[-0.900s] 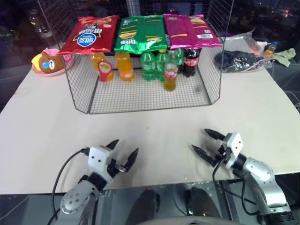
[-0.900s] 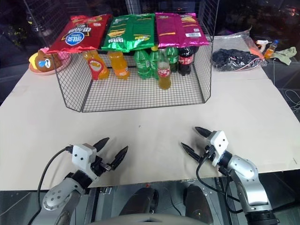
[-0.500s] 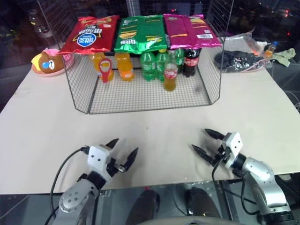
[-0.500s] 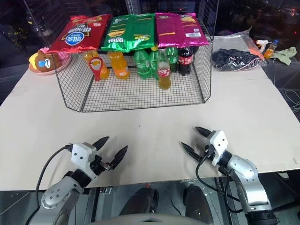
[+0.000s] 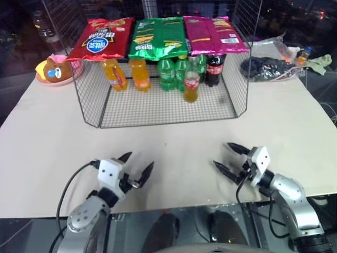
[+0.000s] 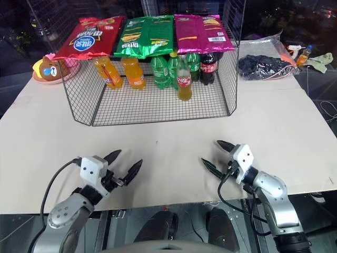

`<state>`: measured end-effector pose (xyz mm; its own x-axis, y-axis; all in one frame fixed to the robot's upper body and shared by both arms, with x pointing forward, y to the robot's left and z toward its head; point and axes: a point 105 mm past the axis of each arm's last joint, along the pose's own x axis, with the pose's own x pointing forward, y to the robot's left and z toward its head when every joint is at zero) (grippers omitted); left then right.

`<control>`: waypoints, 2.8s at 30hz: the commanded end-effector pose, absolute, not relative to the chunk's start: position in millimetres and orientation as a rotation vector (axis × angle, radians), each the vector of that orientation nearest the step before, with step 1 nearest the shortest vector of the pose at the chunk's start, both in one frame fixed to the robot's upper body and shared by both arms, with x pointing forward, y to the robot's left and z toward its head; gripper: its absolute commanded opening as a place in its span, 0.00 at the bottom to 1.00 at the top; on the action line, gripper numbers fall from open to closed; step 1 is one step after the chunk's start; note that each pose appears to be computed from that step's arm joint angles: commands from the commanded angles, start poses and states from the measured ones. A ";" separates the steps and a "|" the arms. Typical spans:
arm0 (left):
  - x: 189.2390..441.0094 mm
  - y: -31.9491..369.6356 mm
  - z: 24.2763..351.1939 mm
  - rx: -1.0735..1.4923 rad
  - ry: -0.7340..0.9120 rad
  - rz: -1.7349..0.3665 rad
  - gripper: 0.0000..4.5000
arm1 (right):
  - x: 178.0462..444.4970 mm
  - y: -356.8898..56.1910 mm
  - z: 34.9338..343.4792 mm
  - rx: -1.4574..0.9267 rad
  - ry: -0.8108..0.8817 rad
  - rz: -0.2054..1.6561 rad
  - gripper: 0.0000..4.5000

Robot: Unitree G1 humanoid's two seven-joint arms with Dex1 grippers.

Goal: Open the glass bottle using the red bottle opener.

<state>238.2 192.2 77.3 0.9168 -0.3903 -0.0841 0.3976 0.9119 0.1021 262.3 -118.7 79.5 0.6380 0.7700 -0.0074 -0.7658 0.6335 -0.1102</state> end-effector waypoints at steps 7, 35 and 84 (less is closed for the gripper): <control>303.8 214.8 136.2 0.186 -0.174 -0.256 1.00 | 273.3 -75.5 154.5 -0.069 -0.295 0.963 0.99; 419.2 240.7 225.5 0.220 -0.432 -0.020 0.81 | 274.8 -54.2 212.9 -0.031 -0.480 0.932 1.00; 301.9 86.5 169.0 -0.417 0.046 -1.238 0.01 | 276.6 -44.3 144.7 0.162 0.194 1.111 1.00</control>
